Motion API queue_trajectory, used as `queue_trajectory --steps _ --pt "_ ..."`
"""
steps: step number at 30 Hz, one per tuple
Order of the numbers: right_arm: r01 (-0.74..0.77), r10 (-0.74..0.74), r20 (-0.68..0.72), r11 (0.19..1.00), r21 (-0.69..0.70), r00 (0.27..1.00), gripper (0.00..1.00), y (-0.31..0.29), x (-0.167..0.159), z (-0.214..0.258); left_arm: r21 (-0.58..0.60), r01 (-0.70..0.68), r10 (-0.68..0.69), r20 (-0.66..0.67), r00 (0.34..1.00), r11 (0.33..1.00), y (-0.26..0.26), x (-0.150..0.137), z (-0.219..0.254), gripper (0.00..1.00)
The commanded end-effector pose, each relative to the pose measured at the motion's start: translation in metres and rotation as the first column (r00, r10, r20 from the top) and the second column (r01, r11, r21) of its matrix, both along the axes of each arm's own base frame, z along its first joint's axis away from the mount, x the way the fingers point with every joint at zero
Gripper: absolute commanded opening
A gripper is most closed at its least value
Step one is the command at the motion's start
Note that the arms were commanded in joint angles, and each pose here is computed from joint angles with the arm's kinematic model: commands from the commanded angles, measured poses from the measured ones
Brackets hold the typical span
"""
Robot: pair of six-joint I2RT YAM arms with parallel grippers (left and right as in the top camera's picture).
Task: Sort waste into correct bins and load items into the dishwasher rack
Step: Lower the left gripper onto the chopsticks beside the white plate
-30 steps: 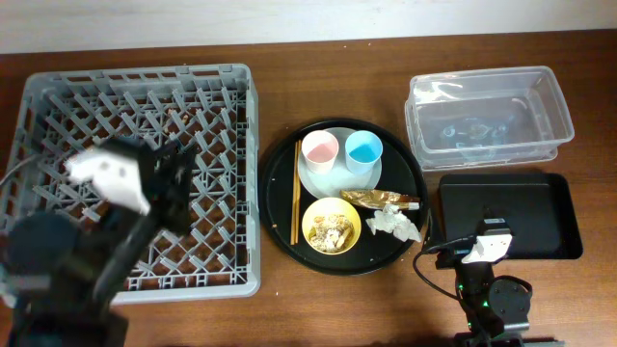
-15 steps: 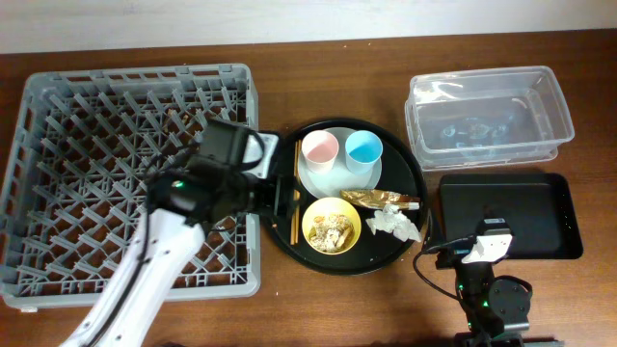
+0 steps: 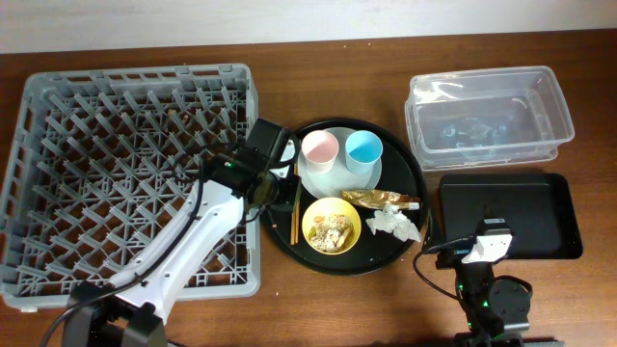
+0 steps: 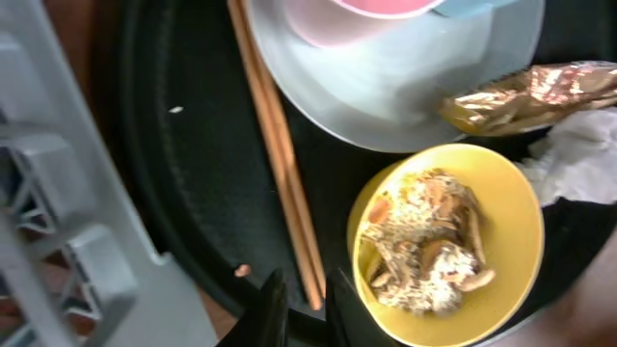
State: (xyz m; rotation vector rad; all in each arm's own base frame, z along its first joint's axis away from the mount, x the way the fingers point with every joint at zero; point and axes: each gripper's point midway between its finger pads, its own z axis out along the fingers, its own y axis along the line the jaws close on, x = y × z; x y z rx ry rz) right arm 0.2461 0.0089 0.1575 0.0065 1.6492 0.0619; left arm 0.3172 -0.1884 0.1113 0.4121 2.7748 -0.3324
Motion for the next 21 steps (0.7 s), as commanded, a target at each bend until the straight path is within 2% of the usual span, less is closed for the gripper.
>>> queue_trajectory --steps 1,5,10,16,21 --pt "0.001 -0.001 -0.006 1.000 -0.004 1.000 0.99 0.000 0.000 -0.003 0.043 -0.018 0.017 0.022 1.000 0.999 0.005 0.009 -0.006 0.21" --pt "0.001 -0.001 -0.006 1.000 -0.004 1.000 0.99 0.000 0.000 -0.003 0.045 -0.026 0.025 0.013 1.000 0.999 0.002 0.014 -0.016 0.24" --pt "0.001 -0.001 -0.006 1.000 -0.004 1.000 0.99 0.000 0.000 -0.003 0.089 -0.123 0.124 0.004 0.992 0.988 0.010 0.024 -0.035 0.24" --pt "0.001 -0.001 -0.006 1.000 -0.004 1.000 0.99 0.000 0.000 -0.003 0.100 -0.099 0.098 0.008 0.995 0.990 -0.002 0.025 -0.047 0.24" --pt "0.001 -0.001 -0.006 1.000 -0.004 1.000 0.99 0.000 0.000 -0.003 0.191 -0.137 0.125 0.075 0.989 0.972 -0.005 0.026 -0.052 0.25"
